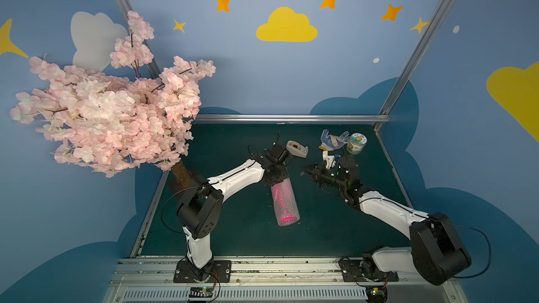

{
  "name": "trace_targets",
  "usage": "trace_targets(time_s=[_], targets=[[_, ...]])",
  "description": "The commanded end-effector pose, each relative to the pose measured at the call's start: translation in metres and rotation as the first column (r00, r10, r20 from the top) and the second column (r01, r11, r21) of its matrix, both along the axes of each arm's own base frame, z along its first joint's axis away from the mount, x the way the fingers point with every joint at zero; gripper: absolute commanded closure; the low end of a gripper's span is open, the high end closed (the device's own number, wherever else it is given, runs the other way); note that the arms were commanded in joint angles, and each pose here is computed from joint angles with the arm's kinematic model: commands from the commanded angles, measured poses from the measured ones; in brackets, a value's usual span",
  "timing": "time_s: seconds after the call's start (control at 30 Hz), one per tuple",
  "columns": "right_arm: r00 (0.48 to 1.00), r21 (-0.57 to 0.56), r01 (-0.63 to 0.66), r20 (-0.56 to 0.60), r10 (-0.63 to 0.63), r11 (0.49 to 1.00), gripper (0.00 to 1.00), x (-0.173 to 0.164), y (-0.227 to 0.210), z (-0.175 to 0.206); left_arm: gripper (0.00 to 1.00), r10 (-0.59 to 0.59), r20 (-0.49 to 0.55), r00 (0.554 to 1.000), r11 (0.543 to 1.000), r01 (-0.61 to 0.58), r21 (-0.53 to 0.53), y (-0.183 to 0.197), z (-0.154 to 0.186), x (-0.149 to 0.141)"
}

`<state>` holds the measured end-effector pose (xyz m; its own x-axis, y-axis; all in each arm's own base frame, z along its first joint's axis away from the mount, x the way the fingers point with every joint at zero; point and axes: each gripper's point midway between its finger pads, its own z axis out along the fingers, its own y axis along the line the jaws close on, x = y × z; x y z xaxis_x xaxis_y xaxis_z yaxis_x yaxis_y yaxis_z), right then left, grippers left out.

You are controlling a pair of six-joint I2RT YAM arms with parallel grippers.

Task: Wrap wine glasses in bubble wrap
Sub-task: Stick the tape on the bubble wrap.

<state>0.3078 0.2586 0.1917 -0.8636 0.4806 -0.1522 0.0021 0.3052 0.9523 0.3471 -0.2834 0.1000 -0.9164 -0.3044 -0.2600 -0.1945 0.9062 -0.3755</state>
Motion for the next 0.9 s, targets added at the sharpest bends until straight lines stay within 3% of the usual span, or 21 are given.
trace_targets(time_s=[0.0, 0.23, 0.87], targets=[[0.998, -0.026, 0.032, -0.058, -0.033, 0.999, 1.0, -0.015, -0.002, -0.026, 0.98, 0.011, -0.036, 0.999, 1.0, -0.011, 0.007, 0.004, -0.009, -0.008], [1.0, -0.05, -0.01, -0.023, 0.009, 0.999, 1.0, -0.037, 0.025, -0.028, 0.98, 0.023, -0.052, 0.998, 1.0, -0.023, -0.012, 0.002, -0.013, -0.011], [1.0, -0.049, -0.002, 0.003, 0.002, 0.999, 1.0, -0.029, 0.057, -0.034, 0.98, 0.025, -0.064, 0.998, 1.0, -0.025, -0.007, 0.0, -0.015, -0.019]])
